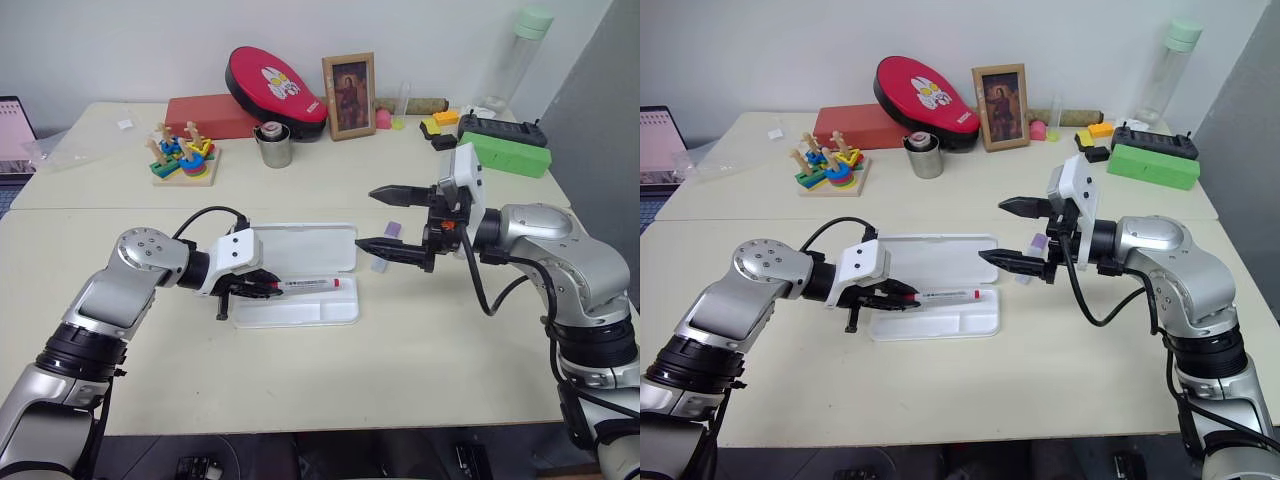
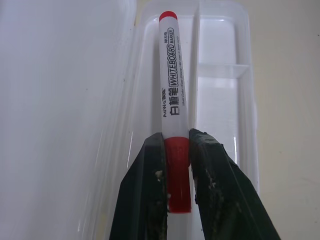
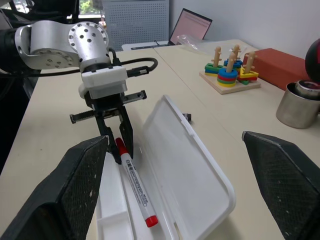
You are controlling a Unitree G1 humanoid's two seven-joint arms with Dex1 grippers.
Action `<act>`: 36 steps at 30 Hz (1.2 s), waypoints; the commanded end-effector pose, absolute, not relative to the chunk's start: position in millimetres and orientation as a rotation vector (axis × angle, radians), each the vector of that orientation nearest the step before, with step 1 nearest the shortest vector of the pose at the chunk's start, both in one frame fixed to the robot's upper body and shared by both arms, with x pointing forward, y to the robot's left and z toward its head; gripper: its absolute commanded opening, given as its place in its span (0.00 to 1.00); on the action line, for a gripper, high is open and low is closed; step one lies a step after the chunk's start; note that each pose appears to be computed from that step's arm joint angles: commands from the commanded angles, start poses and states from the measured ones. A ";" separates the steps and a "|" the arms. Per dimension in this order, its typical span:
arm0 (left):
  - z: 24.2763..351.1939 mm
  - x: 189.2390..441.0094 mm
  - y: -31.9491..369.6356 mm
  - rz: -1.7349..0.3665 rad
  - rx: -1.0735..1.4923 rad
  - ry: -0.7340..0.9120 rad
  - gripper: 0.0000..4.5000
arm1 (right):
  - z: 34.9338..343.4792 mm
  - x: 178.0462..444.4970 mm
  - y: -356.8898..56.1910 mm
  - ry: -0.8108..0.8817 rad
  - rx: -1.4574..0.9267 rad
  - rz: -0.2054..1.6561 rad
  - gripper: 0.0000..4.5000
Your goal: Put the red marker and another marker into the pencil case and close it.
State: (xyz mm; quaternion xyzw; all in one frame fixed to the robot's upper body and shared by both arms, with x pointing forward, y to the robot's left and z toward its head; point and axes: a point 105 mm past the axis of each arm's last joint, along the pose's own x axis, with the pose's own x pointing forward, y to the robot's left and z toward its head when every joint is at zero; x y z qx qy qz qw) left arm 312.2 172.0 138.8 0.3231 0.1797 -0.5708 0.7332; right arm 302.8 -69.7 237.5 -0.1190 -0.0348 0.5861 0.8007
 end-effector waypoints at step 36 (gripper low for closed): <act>240.8 327.0 74.0 -1.132 0.258 -0.226 0.99 | 96.8 364.5 -87.2 0.439 -0.053 0.204 1.00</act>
